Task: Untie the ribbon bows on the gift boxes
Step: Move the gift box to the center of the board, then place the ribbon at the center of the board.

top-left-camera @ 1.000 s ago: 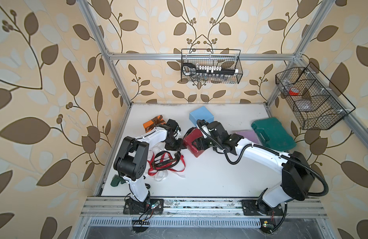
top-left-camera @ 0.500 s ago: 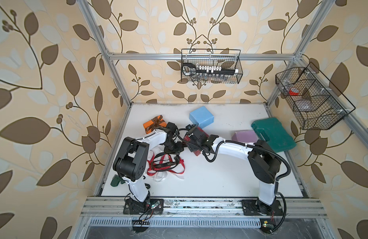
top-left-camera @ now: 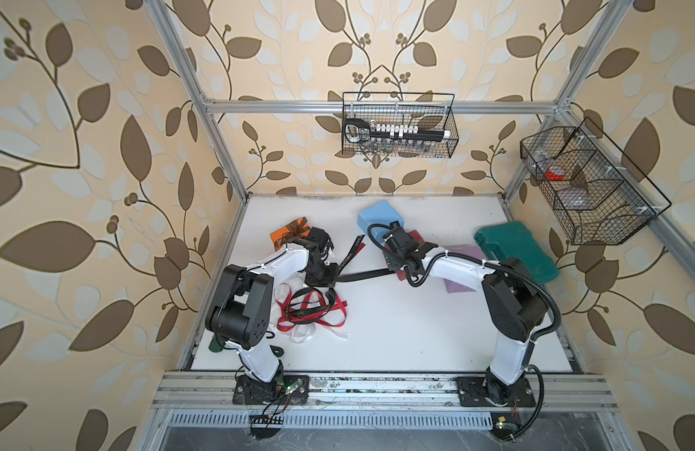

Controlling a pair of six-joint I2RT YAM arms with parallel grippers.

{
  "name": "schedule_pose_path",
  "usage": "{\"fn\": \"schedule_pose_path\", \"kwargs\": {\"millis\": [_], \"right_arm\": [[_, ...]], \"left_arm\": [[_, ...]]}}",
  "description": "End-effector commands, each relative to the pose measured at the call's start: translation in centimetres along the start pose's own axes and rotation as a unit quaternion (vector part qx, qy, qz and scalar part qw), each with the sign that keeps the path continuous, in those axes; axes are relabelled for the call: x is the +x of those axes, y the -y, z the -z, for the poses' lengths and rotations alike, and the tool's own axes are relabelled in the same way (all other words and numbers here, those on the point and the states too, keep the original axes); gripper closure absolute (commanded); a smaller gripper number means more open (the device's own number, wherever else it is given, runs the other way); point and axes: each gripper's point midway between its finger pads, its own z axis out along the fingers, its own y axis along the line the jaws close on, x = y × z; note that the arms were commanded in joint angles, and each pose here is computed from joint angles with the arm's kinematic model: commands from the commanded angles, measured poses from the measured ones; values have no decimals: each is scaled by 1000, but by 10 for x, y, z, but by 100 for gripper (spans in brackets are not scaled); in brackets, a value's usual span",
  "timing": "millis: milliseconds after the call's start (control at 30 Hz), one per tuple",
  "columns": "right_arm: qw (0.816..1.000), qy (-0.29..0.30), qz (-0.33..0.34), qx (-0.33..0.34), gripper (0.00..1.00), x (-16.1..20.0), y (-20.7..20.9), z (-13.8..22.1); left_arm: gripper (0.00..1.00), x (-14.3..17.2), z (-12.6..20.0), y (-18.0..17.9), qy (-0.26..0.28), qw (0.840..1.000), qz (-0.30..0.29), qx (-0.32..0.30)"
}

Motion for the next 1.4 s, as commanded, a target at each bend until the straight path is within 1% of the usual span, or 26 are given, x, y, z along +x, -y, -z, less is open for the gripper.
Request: {"fn": "schedule_pose_path", "kwargs": {"millis": [0, 167, 300, 367, 433, 467, 533, 600, 733, 833, 900, 933, 967, 1000, 1067, 1133, 1167, 1300, 1367], "right_arm": [[999, -32, -7, -8, 13, 16, 8, -4], [999, -37, -17, -3, 13, 9, 18, -15], [999, -43, -22, 9, 12, 5, 29, -25], [998, -52, -30, 13, 12, 4, 38, -30], [998, -55, -39, 17, 12, 4, 47, -34], [997, -57, -43, 19, 12, 4, 52, -34], [997, -55, -44, 12, 12, 2, 54, -32], [998, -49, -43, -2, 11, -4, 50, -26], [997, -26, -49, -45, 6, -21, 36, -6], [997, -3, -41, -62, 6, -34, 26, 12], [996, 8, -39, -76, 6, -39, 21, 22], [995, 12, -40, -87, 6, -42, 18, 27], [994, 15, -42, -99, 2, -43, 14, 31], [993, 16, -44, -109, 1, -45, 12, 34], [989, 19, -48, -136, 1, -47, 5, 43], [986, 22, -53, -154, 1, -50, 2, 50], [985, 24, -55, -164, 1, -51, 0, 55], [974, 32, -66, -212, 0, -53, -9, 72], [969, 38, -67, -234, 0, -52, -15, 83]], "left_arm": [[100, -4, 30, -12, 34, 999, 20, -18], [100, -7, 52, -33, 74, 995, 56, -23], [100, -1, 54, -50, 63, 994, 68, -52], [100, 0, 57, -57, 67, 993, 80, -61], [100, -3, 64, -64, 92, 989, 96, -64], [100, -5, 76, -65, 119, 986, 100, -64], [100, -7, 85, -69, 141, 982, 105, -70], [100, -4, 88, -73, 137, 982, 106, -78], [100, 9, 79, -81, 100, 985, 103, -97], [100, 17, 73, -87, 74, 986, 102, -111], [100, 17, 72, -90, 67, 986, 99, -118], [85, 17, 73, -91, 64, 986, 99, -121], [39, 18, 67, -93, 49, 986, 103, -125], [2, 18, 65, -93, 43, 986, 104, -124], [1, 14, 67, -84, 49, 988, 105, -102], [1, 6, 75, -75, 71, 988, 109, -79], [1, 0, 86, -69, 97, 987, 108, -70], [1, -28, 111, -59, 158, 980, 112, -53], [1, -48, 122, -58, 187, 974, 125, -40]]}}
